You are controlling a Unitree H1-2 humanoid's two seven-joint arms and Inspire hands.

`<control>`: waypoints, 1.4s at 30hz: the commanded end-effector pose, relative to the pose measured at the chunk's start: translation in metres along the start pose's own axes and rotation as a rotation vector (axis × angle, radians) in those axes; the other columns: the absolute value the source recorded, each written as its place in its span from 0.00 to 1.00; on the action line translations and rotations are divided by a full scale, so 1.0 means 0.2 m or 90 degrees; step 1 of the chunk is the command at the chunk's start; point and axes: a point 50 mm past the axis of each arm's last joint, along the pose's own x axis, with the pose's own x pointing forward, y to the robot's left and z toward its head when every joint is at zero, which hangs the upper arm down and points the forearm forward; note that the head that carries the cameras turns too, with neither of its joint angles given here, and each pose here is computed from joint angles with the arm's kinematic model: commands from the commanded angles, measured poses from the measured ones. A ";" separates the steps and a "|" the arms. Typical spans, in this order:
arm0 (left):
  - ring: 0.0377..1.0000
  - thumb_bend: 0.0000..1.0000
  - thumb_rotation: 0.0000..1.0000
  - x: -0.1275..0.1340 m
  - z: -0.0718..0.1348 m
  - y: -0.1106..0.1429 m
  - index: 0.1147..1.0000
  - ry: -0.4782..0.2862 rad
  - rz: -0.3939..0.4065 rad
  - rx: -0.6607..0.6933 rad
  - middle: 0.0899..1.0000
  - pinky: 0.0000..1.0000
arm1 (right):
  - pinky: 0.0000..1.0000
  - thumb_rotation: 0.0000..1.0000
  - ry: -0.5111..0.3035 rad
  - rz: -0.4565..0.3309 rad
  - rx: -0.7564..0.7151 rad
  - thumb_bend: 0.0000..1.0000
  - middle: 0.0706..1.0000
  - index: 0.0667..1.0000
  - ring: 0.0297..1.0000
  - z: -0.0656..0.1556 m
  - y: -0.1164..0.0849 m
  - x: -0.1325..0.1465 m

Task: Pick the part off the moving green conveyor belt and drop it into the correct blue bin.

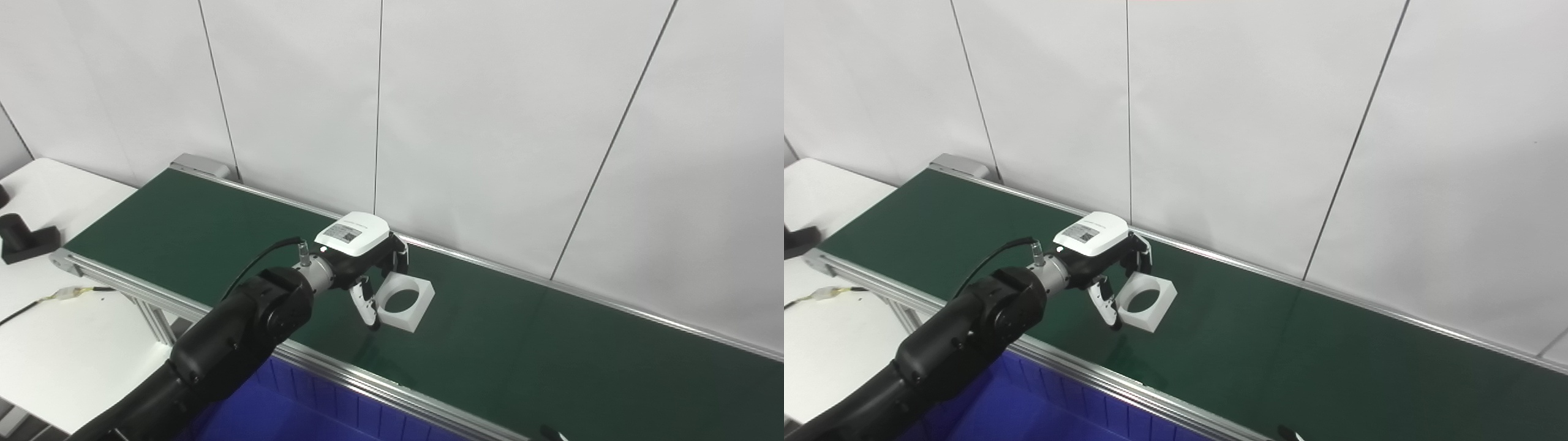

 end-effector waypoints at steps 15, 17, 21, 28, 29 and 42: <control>0.51 0.53 0.00 -0.32 0.09 0.19 0.43 -0.032 0.034 -0.004 0.42 0.61 | 0.66 0.61 -0.061 -0.005 -0.005 0.70 0.75 0.85 0.71 0.07 -0.01 0.03; 0.50 0.52 0.00 -0.37 0.11 0.20 0.43 -0.036 0.033 -0.013 0.41 0.61 | 0.65 0.61 -0.062 -0.006 -0.004 0.70 0.75 0.85 0.71 0.07 -0.01 0.03; 0.51 0.53 0.00 -0.46 0.13 0.19 0.43 -0.036 0.031 -0.018 0.41 0.61 | 0.65 0.60 -0.065 -0.007 -0.005 0.69 0.75 0.85 0.71 0.08 -0.01 0.03; 0.48 0.52 0.00 -0.63 0.19 0.16 0.44 -0.050 0.045 -0.037 0.41 0.55 | 0.65 0.60 -0.069 -0.006 -0.005 0.70 0.75 0.85 0.71 0.09 -0.01 0.02; 0.48 0.52 0.00 -0.66 0.20 0.14 0.44 -0.045 0.042 -0.040 0.40 0.55 | 0.65 0.60 -0.069 -0.006 -0.005 0.70 0.75 0.85 0.71 0.10 -0.02 0.02; 0.51 0.52 0.00 -0.82 0.25 0.03 0.44 -0.028 0.012 -0.075 0.40 0.60 | 0.66 0.61 -0.066 -0.004 -0.006 0.70 0.76 0.85 0.72 0.13 -0.03 0.02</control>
